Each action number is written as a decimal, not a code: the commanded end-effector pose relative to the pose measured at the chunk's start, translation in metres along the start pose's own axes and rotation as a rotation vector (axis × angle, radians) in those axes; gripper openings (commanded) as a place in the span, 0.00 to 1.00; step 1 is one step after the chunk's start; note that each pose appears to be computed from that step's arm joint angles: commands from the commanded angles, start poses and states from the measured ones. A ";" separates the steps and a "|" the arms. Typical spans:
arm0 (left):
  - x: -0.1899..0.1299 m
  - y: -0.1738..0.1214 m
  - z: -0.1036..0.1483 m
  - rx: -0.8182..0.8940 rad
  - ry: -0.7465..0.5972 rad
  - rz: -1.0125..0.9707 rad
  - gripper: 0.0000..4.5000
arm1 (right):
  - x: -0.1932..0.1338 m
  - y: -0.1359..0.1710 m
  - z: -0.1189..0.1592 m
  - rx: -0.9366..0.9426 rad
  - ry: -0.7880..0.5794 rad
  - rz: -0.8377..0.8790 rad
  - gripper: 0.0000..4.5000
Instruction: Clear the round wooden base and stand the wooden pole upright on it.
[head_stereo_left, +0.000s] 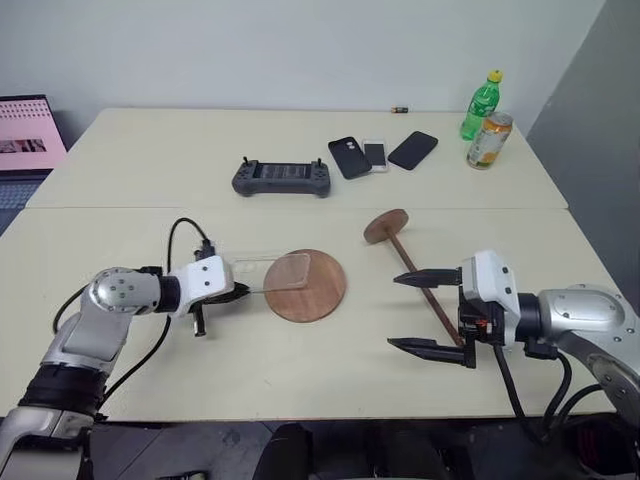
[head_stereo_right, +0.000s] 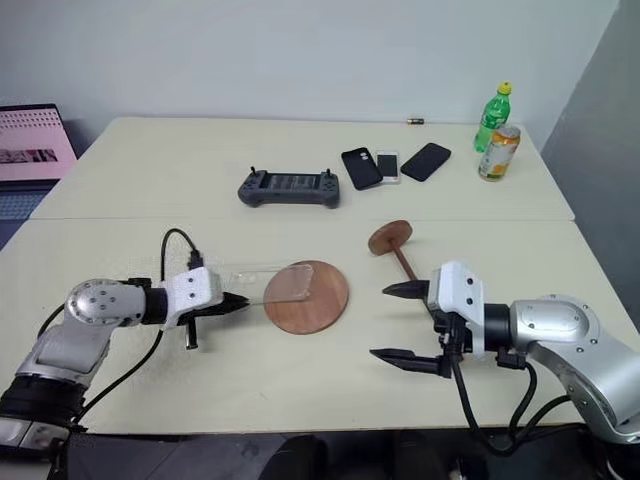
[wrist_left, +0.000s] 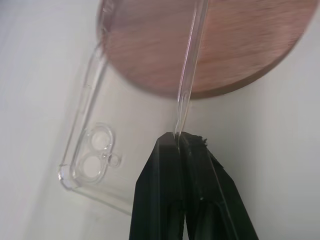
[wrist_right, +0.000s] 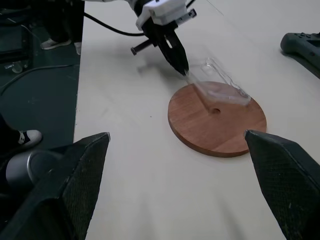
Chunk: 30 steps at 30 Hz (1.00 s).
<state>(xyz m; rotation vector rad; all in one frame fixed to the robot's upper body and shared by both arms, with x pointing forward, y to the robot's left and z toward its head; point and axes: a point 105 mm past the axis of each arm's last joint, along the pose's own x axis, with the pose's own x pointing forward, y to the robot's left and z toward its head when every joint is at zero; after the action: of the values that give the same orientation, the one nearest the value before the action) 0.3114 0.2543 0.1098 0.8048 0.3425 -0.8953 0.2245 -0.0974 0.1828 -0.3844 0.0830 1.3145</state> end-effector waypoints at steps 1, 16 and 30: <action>-0.059 0.035 -0.033 -0.060 0.147 0.254 0.01 | 0.004 -0.002 0.010 -0.037 -0.031 0.028 1.00; -0.091 0.038 -0.103 -0.350 0.288 0.630 0.01 | 0.030 -0.012 0.024 -0.110 -0.087 0.136 1.00; -0.097 0.033 -0.085 -0.441 0.195 0.643 0.48 | 0.029 -0.011 0.027 -0.115 -0.091 0.137 1.00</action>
<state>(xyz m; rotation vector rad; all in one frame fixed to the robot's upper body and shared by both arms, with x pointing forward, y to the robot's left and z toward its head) 0.2838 0.3843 0.1047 0.5438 0.4717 -0.1406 0.2405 -0.0648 0.1923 -0.4010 0.0053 1.4679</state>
